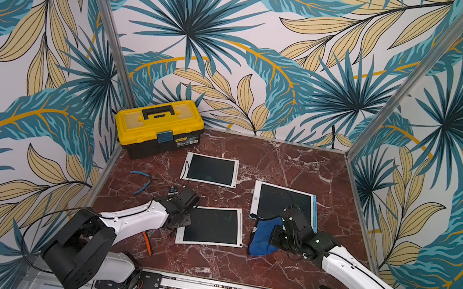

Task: Wipe the drawing tablet
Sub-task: Wipe the dirt from the drawing tablet.

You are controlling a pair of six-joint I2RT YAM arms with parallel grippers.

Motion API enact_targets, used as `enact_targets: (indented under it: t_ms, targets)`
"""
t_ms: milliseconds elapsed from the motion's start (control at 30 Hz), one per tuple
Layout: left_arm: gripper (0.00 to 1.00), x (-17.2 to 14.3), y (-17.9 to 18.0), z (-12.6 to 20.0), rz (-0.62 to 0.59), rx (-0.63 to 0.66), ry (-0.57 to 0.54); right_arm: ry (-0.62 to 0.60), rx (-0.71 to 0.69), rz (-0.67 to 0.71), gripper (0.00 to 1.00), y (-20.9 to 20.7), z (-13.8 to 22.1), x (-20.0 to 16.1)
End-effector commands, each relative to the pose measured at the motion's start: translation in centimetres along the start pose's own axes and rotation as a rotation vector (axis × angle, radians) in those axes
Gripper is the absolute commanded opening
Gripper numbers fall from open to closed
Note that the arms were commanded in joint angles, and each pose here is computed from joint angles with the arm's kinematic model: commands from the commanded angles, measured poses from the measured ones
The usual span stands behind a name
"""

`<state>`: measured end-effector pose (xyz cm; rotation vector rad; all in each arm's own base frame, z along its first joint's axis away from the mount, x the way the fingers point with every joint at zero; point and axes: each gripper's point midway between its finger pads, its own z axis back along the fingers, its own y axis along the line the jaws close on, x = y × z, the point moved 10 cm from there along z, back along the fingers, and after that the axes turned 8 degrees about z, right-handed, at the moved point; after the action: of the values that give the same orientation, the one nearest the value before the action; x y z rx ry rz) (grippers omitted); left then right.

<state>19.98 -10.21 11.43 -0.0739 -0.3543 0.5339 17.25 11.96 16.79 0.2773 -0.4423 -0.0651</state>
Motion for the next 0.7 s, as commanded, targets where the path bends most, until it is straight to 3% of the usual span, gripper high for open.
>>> enact_targets:
  t_ms: [0,67,433,667]
  targets:
    - [0.25,-0.7,1.0,-0.7,-0.010,0.039,0.033,0.007,-0.015,0.014,0.00,-0.2,-0.2,-0.2]
    - [0.20,-0.7,0.9,-0.9,-0.009,0.033,0.039,0.004,-0.038,0.032,0.00,-0.2,0.0,0.1]
    - [0.19,-1.2,1.2,-1.7,-0.002,0.024,0.059,-0.014,-0.063,0.218,0.00,2.9,2.5,4.4]
    - [0.19,-1.5,1.4,-2.0,0.004,0.010,0.067,0.164,0.023,0.385,0.00,7.4,-1.5,5.4]
